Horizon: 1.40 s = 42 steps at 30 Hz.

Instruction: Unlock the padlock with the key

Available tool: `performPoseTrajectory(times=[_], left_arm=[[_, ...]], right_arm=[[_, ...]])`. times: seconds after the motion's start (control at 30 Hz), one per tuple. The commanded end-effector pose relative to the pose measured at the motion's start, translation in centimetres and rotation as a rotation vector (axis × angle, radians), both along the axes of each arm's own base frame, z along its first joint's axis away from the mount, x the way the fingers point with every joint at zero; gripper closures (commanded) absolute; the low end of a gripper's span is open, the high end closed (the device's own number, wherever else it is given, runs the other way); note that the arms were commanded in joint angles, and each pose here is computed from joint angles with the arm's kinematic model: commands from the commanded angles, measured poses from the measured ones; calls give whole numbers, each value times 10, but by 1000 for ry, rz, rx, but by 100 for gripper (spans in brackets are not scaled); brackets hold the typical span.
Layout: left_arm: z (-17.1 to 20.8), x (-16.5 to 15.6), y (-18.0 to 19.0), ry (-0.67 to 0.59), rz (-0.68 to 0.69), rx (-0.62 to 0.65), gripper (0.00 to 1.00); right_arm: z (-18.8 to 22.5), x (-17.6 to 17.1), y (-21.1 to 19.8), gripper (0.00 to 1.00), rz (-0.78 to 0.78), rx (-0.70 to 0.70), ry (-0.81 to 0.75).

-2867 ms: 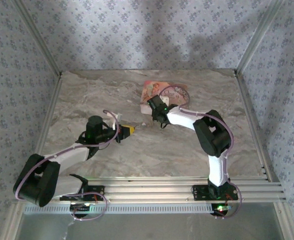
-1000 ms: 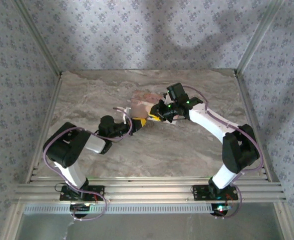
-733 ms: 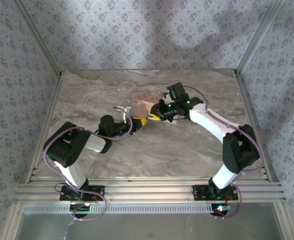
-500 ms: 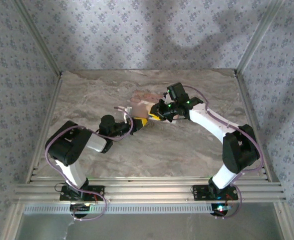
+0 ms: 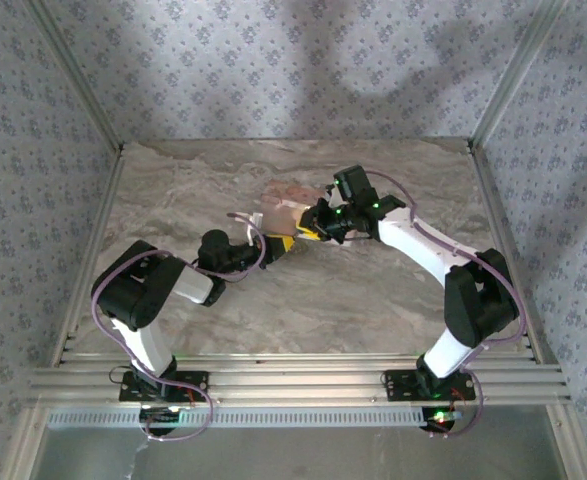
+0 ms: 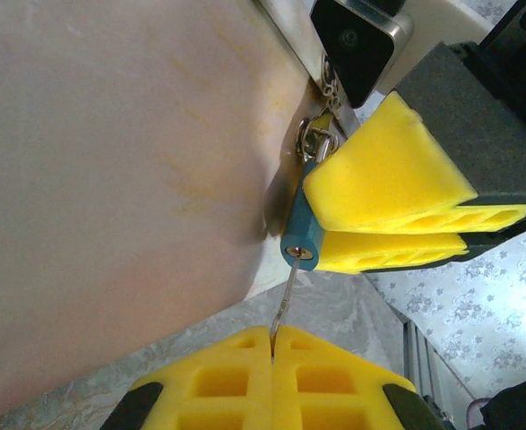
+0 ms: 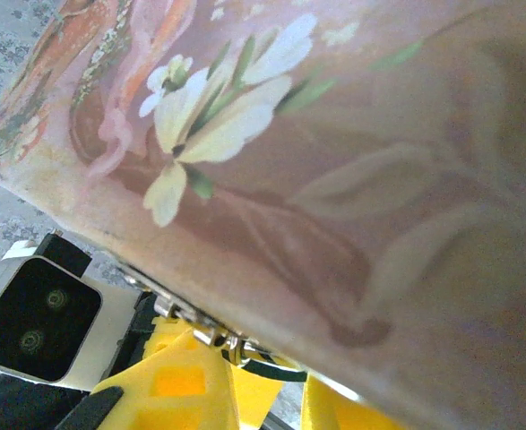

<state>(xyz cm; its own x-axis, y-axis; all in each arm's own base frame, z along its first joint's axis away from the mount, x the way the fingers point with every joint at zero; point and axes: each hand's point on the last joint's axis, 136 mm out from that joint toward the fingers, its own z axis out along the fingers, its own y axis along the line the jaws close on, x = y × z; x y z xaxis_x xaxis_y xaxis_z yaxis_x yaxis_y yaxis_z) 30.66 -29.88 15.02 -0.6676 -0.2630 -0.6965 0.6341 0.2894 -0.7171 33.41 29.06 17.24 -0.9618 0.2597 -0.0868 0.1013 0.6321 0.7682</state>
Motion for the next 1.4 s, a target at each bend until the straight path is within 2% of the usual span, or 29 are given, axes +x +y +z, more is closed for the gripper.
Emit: performPoseTrajectory(times=[0.0,0.53,0.6,0.8,1.03,1.37], left_arm=[[34,4,1,-96,5,-75,100],[47,6,-13,-77,-45,-117,100],[51,5,-15,-67,-62,-130,100],[63,3,-20,-39,-112,-163,100],[53,6,-30,-2,-164,-157,100],[61,7,-28,-103,-158,-133,100]], right_arm=[[14,-9,6,100,49,30,-46],[13,-10,14,100,77,50,-61],[-1,-15,12,100,78,40,-38],[-5,-17,15,100,97,58,-59],[-1,-23,21,100,161,98,-87],[-12,-33,18,100,200,115,-83]])
